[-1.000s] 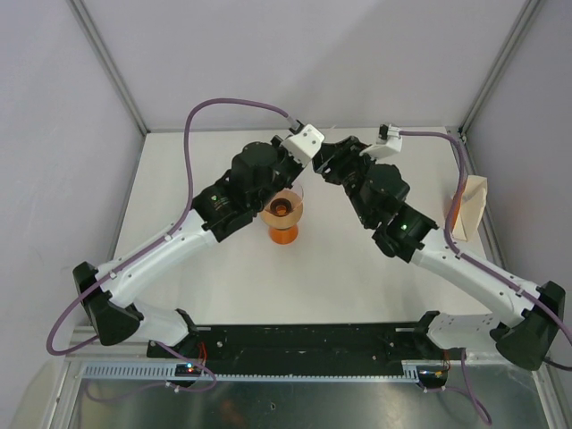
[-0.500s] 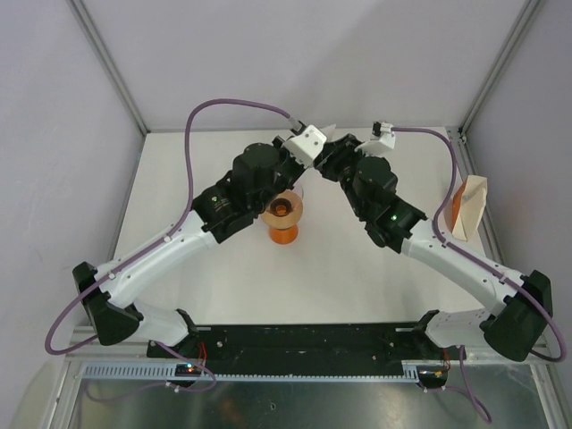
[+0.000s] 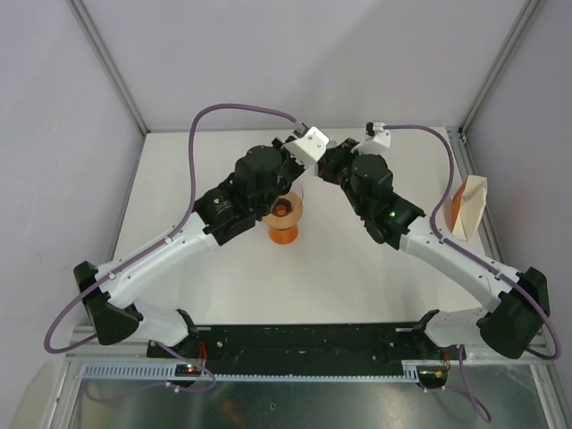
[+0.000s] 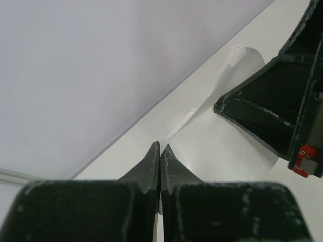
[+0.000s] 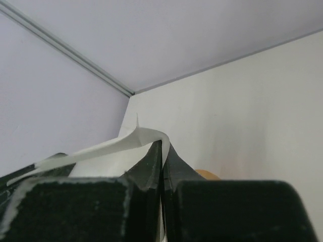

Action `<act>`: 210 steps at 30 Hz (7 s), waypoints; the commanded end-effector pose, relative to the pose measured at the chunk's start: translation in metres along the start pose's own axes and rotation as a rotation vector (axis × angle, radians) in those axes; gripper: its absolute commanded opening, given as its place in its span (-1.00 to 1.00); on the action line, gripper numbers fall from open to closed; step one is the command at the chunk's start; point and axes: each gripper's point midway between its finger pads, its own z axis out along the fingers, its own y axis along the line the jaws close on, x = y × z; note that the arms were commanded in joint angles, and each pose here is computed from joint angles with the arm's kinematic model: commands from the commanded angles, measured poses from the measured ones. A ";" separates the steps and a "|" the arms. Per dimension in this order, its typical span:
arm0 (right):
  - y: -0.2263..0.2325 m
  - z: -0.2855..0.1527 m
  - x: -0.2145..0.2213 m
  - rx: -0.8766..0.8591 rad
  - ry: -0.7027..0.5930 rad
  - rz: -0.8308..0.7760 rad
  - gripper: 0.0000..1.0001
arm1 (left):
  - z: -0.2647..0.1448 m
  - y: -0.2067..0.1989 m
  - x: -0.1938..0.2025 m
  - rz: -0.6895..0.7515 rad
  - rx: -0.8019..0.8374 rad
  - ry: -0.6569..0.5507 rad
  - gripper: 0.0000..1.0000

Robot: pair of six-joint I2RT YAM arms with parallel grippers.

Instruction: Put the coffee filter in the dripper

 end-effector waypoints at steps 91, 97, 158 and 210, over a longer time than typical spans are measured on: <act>-0.002 -0.010 0.109 0.027 0.851 -0.492 -1.00 | -0.008 0.032 0.108 -0.432 0.186 0.209 -0.99; -0.004 -0.002 0.101 0.037 0.840 -0.495 -0.89 | -0.001 0.012 0.135 -0.426 0.227 0.281 -0.99; -0.017 -0.005 0.118 0.018 0.881 -0.581 -1.00 | -0.007 0.018 0.150 -0.371 0.251 0.322 0.23; -0.010 0.001 0.111 -0.064 0.814 -0.574 -0.57 | -0.011 -0.005 0.171 -0.448 0.374 0.361 -0.32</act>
